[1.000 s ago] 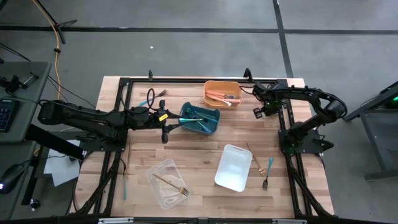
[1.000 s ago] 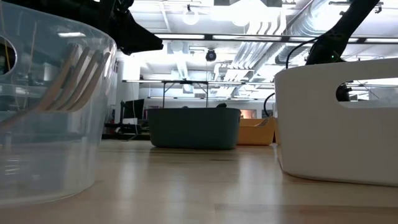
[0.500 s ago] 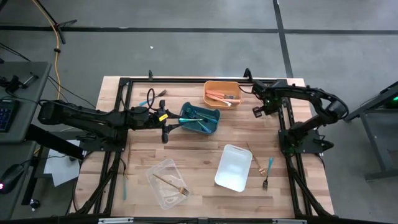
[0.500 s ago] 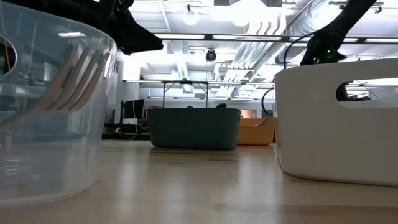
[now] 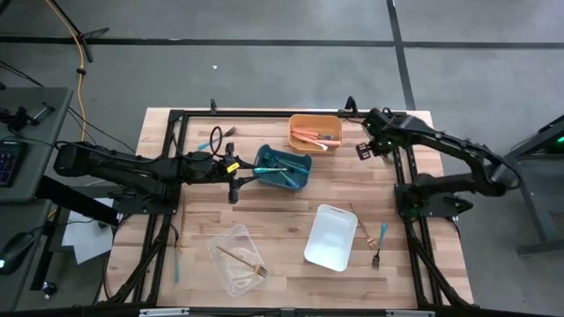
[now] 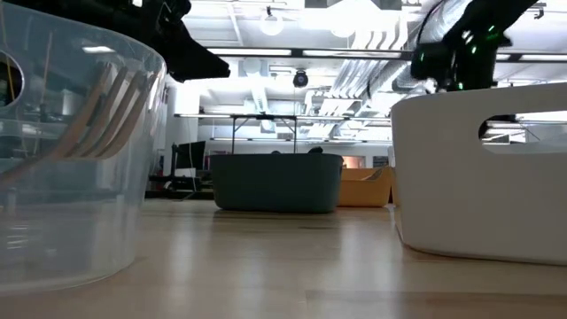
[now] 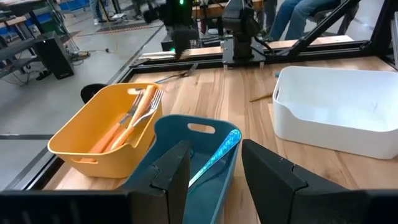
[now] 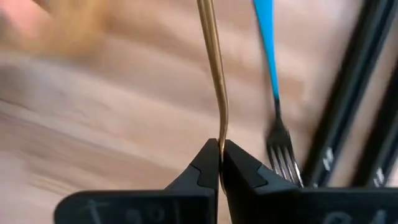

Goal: Sort silverware by color (type)
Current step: Put the gold fork into the transparent bin

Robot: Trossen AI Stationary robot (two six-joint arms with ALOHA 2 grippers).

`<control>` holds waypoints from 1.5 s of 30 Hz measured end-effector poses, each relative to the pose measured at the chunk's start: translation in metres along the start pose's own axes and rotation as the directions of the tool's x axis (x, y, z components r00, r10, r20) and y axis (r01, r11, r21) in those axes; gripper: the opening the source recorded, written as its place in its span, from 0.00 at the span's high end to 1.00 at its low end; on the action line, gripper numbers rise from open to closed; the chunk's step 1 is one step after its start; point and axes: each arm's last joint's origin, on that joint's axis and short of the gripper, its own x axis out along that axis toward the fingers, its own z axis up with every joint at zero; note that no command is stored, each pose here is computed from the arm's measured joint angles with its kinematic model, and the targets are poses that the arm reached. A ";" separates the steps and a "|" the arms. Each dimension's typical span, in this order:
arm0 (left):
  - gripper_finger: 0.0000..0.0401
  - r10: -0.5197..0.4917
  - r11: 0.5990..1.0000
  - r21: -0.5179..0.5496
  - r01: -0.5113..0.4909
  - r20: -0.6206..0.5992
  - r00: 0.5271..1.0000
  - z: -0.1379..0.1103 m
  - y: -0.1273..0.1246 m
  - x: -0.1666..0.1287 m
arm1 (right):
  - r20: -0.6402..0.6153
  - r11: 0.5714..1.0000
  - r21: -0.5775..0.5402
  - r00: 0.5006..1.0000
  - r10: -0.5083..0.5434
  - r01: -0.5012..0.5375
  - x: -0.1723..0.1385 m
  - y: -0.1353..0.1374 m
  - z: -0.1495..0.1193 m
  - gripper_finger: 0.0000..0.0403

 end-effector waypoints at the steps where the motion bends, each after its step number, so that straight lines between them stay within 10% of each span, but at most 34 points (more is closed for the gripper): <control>1: 0.66 0.000 1.000 0.000 0.000 0.000 1.000 0.000 0.000 0.000 | 0.061 1.000 -0.002 0.998 0.026 -0.026 -0.007 0.001 0.000 1.00; 10: 0.66 -0.076 0.997 0.000 0.076 0.016 0.997 0.001 -0.002 0.000 | 0.577 0.922 -0.177 0.722 0.381 -0.345 -0.044 0.025 -0.006 1.00; 22: 0.66 -0.054 0.998 0.028 0.051 0.146 0.988 0.014 -0.001 -0.001 | 0.637 0.647 -0.546 0.239 0.733 -0.532 -0.012 0.077 -0.036 1.00; 33: 0.66 -0.037 0.997 -0.050 0.051 0.248 0.968 0.024 0.001 -0.003 | 0.418 0.442 -0.811 0.150 0.896 -0.383 -0.029 0.131 -0.042 1.00; 45: 0.66 -0.037 0.997 -0.056 0.052 0.245 0.969 0.023 0.001 -0.003 | 0.391 0.416 -0.823 0.147 0.909 -0.386 -0.035 0.138 -0.045 1.00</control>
